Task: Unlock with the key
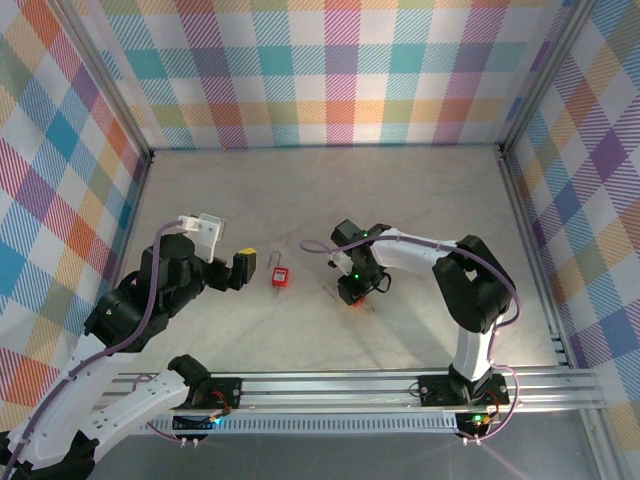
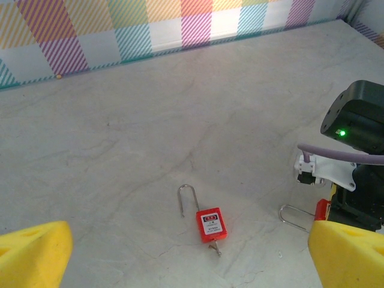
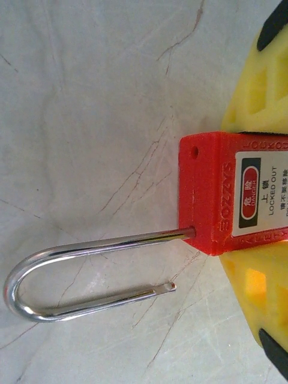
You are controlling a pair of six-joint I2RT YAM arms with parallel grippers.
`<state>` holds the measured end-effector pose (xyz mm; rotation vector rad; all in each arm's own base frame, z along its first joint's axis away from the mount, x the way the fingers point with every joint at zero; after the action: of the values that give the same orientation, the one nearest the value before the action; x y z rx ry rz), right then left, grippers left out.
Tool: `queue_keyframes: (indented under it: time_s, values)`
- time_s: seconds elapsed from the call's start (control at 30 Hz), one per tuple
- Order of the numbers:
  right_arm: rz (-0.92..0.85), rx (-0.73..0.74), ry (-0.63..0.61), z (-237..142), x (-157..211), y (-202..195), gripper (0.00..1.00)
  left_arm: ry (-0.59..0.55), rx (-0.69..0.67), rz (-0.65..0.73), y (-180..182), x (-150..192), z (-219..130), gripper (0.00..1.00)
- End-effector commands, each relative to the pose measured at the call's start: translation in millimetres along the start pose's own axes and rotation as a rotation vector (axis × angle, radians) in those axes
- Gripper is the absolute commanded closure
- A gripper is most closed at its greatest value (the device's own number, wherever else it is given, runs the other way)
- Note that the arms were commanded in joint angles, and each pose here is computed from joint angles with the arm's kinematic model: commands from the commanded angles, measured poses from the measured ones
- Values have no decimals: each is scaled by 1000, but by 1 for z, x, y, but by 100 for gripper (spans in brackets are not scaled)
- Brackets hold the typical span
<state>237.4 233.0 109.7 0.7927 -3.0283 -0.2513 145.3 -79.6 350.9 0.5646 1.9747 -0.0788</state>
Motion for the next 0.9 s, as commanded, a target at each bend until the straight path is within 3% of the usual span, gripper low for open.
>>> queue_keyframes:
  time_s: [0.0,0.53,0.87]
  values:
    - [46,-21,9,4,-1,4,71,-23,-13,11,4,-8,-7,0]
    - [513,-29,32,-1,-14,-2,74,-38,38,10,-2,-8,1,0]
    - [756,-33,-40,-10,-31,-2,74,-63,59,12,-5,-2,3,0]
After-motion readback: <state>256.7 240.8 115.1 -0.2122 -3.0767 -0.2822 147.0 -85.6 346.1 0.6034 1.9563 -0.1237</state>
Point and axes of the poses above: each hand's point on the last joint's axis, 136 mm out from that joint toward the fingers, its own z axis out along the fingers, its own y axis along the line the jaws close on, x = y × z, the point moved 9 cm from there along -z, back along the fingers, and after that the axes turned 13 degrees about z, right-handed, at the moved point
